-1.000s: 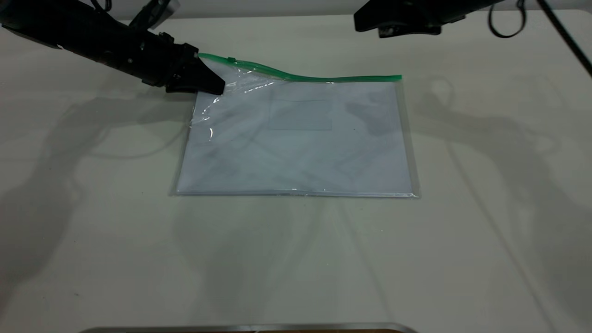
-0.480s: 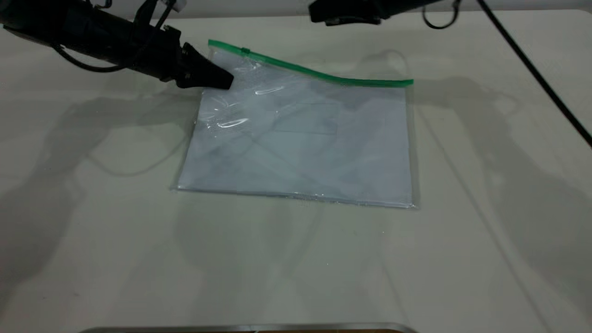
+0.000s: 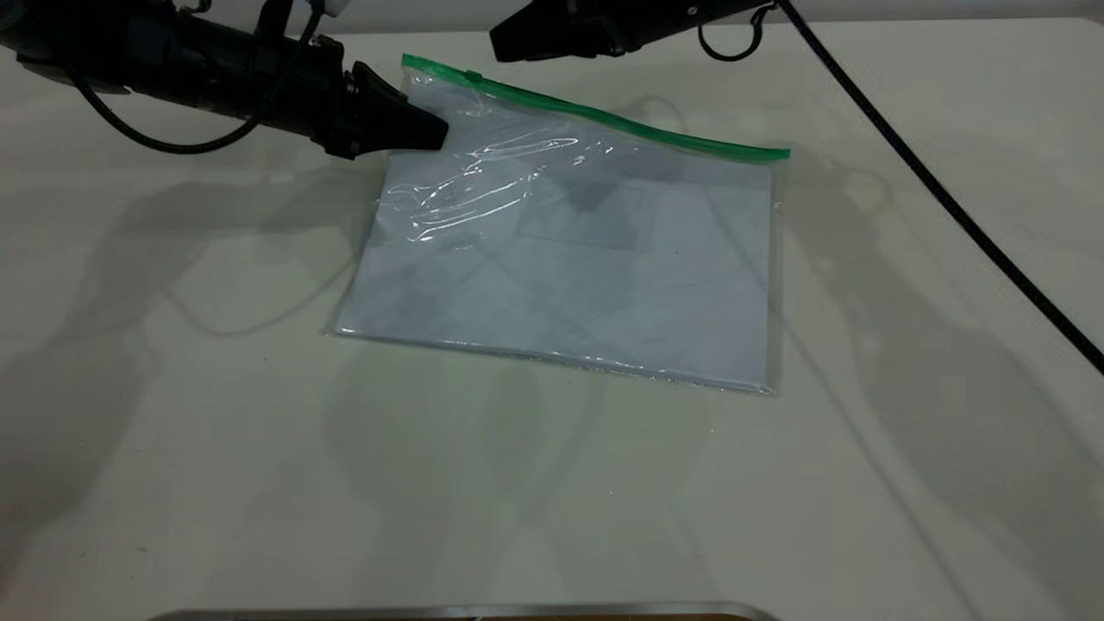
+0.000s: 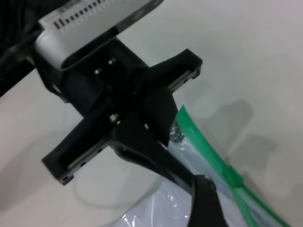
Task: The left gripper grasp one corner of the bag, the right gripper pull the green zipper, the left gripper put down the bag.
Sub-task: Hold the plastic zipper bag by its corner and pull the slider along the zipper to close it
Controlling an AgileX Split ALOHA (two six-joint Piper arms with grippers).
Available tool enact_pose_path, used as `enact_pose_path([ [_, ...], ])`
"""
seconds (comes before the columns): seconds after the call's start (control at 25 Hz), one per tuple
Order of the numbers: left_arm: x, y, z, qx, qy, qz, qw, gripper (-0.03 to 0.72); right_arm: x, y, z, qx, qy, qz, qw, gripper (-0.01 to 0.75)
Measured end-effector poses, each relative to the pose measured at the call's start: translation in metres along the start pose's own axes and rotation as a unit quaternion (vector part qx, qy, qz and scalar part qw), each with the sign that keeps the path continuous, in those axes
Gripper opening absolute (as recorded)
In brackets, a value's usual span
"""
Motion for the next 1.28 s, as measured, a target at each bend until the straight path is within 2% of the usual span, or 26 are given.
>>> enact_pose_path([
  [0.2, -0.001, 0.001, 0.000, -0.003, -0.003, 0.005, 1.000, 0.059, -0.001, 0.000, 0.004, 0.000, -0.018, -0.003, 1.000, 0.547],
  [0.84, -0.007, 0.004, 0.009, -0.002, -0.015, 0.012, 1.000, 0.059, 0.009, -0.012, 0.024, 0.005, -0.006, 0.003, 1.000, 0.529],
  [0.96, -0.007, 0.005, 0.010, -0.002, -0.015, 0.012, 1.000, 0.059, 0.010, -0.013, 0.025, 0.007, -0.005, -0.002, 1.000, 0.494],
  [1.28, -0.007, 0.005, 0.010, -0.002, -0.015, 0.012, 1.000, 0.059, 0.009, -0.015, 0.025, 0.019, -0.006, -0.014, 1.000, 0.321],
])
Point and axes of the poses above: a point on each arm's last joint axis where the gripper is mounted, z pointing out along that axis toward the gripper, x along the wrist's bending axis when the last joint is at zero, y = z × x, the point moved 1 cm from there along z, pointing out along that axis toward the gripper, and after that the axes turned 3 degrees about -z, right-handed, at the moved point
